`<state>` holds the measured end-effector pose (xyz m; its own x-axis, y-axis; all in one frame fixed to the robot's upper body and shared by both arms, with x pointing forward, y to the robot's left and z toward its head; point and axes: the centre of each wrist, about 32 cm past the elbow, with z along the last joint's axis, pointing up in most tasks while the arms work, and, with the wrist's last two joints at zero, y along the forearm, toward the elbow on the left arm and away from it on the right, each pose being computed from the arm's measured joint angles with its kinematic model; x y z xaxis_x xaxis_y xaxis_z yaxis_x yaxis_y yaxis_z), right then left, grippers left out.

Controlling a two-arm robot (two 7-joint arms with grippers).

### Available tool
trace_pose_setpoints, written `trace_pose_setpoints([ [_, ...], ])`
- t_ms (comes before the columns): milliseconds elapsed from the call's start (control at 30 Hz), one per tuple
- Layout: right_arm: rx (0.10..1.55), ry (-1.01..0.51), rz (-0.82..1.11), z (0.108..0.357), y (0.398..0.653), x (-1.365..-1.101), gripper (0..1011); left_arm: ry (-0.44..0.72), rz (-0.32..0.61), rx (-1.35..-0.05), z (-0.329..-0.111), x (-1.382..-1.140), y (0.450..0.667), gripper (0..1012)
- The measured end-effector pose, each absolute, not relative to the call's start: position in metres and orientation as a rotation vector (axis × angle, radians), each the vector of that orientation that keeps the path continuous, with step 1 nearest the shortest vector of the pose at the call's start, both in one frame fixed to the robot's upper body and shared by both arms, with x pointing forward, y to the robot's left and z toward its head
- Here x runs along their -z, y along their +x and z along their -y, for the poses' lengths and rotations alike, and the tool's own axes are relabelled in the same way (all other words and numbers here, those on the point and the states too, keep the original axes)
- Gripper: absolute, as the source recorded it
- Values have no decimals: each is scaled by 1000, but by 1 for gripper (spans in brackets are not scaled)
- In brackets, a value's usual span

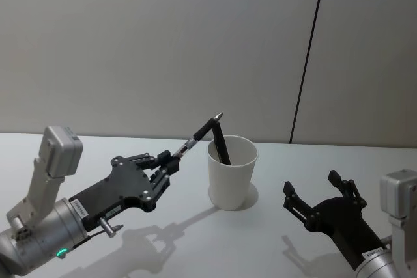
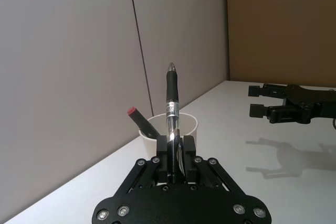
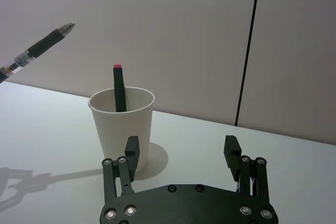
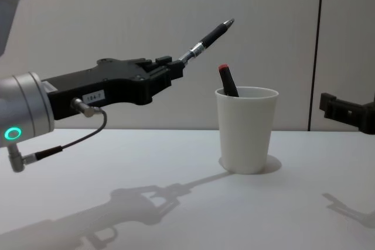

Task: Place the pen into the pen holder.

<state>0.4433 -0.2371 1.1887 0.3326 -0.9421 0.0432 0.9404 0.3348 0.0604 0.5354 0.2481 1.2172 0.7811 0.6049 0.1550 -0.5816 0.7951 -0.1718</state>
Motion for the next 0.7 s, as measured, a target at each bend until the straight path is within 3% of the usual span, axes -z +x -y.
trace_pose_setpoints([
  [700, 1229, 26, 75, 237, 443, -1189, 1001, -112, 219, -618, -241, -1216, 541, 180],
])
